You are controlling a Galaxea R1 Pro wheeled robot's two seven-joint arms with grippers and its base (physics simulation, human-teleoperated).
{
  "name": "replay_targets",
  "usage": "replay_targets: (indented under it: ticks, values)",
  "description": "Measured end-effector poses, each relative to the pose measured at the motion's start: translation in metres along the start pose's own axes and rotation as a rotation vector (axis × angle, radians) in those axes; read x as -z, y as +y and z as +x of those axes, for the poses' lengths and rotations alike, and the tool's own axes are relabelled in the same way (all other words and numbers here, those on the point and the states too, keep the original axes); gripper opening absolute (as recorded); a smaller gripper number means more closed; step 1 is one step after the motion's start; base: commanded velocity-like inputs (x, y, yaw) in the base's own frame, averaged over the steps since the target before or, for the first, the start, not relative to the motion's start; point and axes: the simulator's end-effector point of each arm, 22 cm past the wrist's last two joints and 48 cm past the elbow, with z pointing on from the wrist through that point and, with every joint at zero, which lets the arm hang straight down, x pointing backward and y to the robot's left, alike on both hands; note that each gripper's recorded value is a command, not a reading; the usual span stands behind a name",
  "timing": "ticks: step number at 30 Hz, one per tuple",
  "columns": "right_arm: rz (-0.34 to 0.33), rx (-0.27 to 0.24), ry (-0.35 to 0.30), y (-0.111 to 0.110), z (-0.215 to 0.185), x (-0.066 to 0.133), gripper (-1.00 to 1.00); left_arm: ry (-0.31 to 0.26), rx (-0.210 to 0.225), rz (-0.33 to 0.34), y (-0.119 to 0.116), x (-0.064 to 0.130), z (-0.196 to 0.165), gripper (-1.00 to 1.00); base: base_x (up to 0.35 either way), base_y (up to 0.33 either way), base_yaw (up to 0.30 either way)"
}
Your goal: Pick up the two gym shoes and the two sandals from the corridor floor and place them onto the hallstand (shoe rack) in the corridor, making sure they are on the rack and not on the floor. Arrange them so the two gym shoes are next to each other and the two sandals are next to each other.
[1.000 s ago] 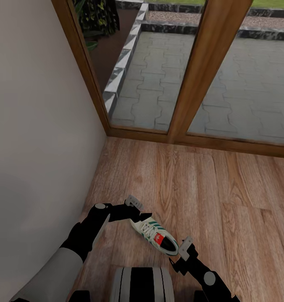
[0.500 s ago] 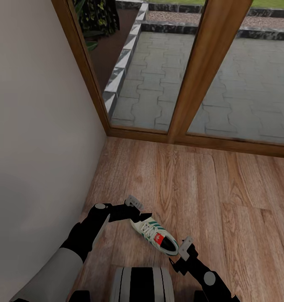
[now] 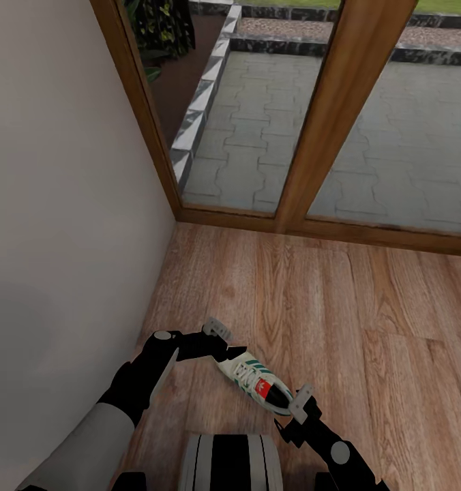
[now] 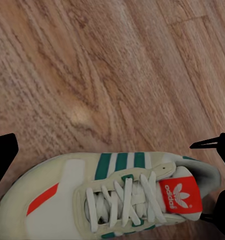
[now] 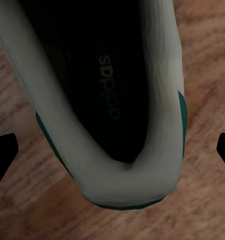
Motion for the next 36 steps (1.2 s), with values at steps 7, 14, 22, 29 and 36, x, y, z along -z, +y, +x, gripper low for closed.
replay_targets:
  ticks: [7, 14, 22, 29, 36]
  values:
    - [0.0, 0.0, 0.0, 0.0, -0.0001, 0.0, 1.0, 0.0, 0.0, 0.0, 0.0001, 0.0, -0.0001, 1.0, 0.0, 0.002, 0.0]
    - [0.0, 0.0, 0.0, 0.0, -0.0001, 0.0, -1.0, -0.001, 0.001, 0.0, 0.0, 0.0, -0.0002, 1.0, 0.0, 0.0, 0.0]
    - [0.001, 0.001, 0.0, -0.0004, 0.0, 0.0001, -1.0, -0.003, 0.0, 0.003, -0.0015, -0.0008, -0.0014, 1.0, 0.0, 0.0, 0.0]
    - [0.001, 0.001, 0.0, -0.0005, 0.0, 0.0001, -1.0, -0.007, -0.001, 0.008, -0.0054, -0.0031, -0.0041, 1.0, 0.0, 0.0, 0.0]
    - [0.001, 0.002, 0.0, -0.0003, -0.0001, 0.0, -1.0, -0.005, 0.001, 0.01, -0.0062, -0.0034, -0.0026, 1.0, 0.0, 0.0, 0.0]
